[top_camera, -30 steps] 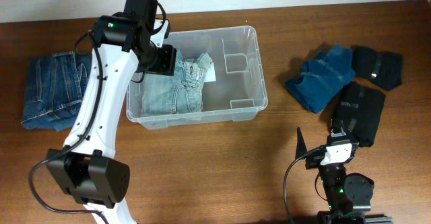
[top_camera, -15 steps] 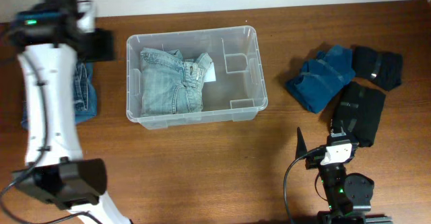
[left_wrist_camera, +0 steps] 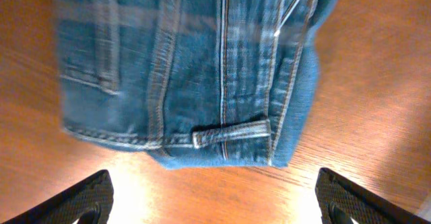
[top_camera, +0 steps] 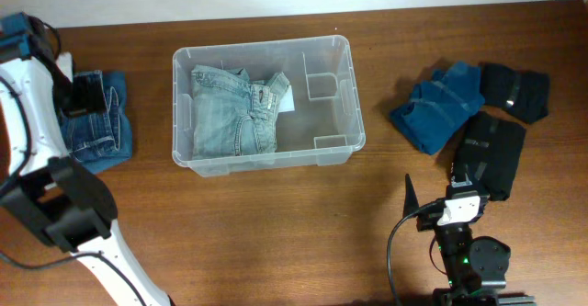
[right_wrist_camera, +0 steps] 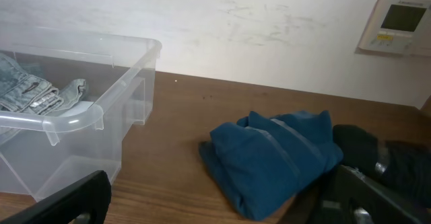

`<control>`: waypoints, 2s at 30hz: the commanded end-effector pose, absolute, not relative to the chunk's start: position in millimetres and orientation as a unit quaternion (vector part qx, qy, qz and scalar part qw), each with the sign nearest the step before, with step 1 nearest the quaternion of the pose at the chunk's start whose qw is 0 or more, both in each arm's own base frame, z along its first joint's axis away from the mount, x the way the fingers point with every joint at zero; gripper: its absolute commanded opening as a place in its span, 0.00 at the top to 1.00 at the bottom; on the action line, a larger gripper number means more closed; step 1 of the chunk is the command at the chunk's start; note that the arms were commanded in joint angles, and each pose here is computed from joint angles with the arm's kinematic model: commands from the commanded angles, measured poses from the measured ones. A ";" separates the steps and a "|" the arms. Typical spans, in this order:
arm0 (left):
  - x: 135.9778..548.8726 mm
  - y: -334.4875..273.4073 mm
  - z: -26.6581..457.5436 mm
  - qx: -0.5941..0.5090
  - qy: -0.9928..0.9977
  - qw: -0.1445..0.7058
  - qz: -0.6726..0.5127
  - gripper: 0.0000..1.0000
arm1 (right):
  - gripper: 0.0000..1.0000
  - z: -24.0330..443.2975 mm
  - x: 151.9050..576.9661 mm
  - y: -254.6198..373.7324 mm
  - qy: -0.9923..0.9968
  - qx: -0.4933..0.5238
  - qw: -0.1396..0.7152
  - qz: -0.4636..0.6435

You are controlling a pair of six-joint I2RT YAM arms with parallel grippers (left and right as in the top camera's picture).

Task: Pack container
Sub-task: 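Return the left gripper to the dark-blue jeans and grasp them, then carry the dark-blue jeans with the left gripper onto the bin's left side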

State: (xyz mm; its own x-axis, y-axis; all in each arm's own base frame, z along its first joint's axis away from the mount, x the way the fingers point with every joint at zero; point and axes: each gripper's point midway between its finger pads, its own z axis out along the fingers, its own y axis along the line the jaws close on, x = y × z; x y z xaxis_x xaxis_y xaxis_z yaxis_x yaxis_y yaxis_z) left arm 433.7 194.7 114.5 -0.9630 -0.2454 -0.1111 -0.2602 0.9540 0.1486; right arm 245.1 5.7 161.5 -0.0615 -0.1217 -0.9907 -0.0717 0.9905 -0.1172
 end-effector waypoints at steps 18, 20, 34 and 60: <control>434.8 219.3 15.1 -0.083 0.996 -0.007 0.019 0.05 | 0.02 158.6 245.2 5.7 0.730 -0.061 0.680 -0.015; 440.0 221.7 14.3 -0.083 0.996 0.004 0.023 0.05 | 0.02 158.6 245.2 5.7 0.730 -0.061 0.680 -0.015; 445.7 210.6 -6.7 -0.083 0.996 0.008 -0.014 0.74 | 0.02 158.6 245.1 5.8 0.730 -0.062 0.680 -0.015; 471.0 164.7 220.8 -0.117 0.971 0.198 -0.058 0.99 | 0.02 158.6 245.2 5.7 0.730 -0.061 0.680 -0.015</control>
